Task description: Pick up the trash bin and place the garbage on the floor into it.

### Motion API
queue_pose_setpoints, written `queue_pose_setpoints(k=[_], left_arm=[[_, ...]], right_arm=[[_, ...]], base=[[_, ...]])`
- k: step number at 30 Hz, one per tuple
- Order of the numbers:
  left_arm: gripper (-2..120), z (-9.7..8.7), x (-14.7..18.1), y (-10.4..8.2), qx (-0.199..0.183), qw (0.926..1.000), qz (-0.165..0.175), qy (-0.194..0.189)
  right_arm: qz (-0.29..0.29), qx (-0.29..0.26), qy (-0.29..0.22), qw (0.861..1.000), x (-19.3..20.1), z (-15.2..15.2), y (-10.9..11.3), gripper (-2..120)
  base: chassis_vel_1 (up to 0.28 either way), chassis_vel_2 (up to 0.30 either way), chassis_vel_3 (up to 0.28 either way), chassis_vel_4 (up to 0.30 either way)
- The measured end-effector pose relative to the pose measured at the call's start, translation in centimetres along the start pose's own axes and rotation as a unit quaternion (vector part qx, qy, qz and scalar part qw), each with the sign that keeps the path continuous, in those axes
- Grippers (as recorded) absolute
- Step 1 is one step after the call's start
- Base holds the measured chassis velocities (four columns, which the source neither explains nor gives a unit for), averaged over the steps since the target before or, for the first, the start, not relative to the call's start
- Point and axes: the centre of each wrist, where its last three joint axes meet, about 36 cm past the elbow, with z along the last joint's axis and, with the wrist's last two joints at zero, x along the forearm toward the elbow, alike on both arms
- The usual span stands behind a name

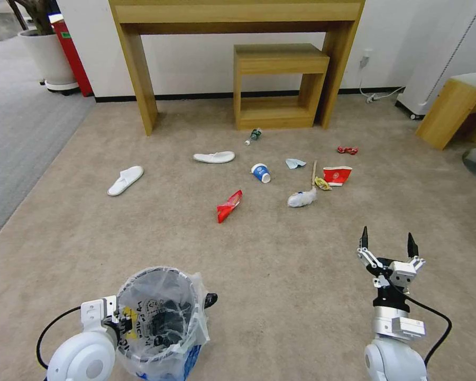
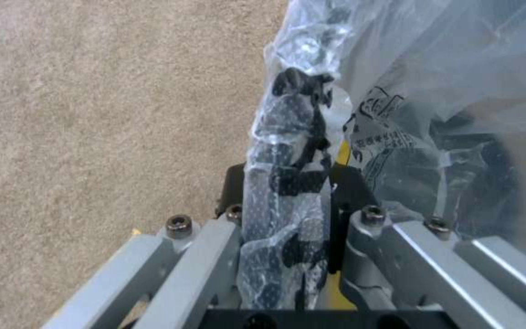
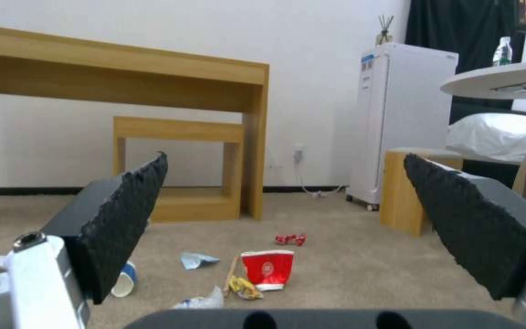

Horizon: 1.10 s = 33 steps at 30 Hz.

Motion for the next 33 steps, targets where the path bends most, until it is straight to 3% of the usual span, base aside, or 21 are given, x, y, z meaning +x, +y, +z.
queue_pose_setpoints(k=[15, 22, 33], left_arm=[[11, -0.1, 0.7, 0.4, 0.008, 0.9999, 0.006, -0.006], [1, -0.8, 1.5, 0.8, 0.014, 0.9997, 0.006, -0.017], [0, -1.6, 2.4, 1.2, 0.032, 0.9991, 0.010, -0.025]], right_arm=[[-0.006, 0.003, 0.003, 1.000, -0.1, 0.0, -0.1, 100], [-0.008, 0.004, 0.006, 1.000, -0.2, -0.1, -0.2, 100], [-0.012, 0.005, 0.014, 1.000, 0.0, -0.1, -0.3, 100]], base=[[0.000, 0.000, 0.000, 0.000], [0.000, 0.000, 0.000, 0.000], [0.000, 0.000, 0.000, 0.000]])
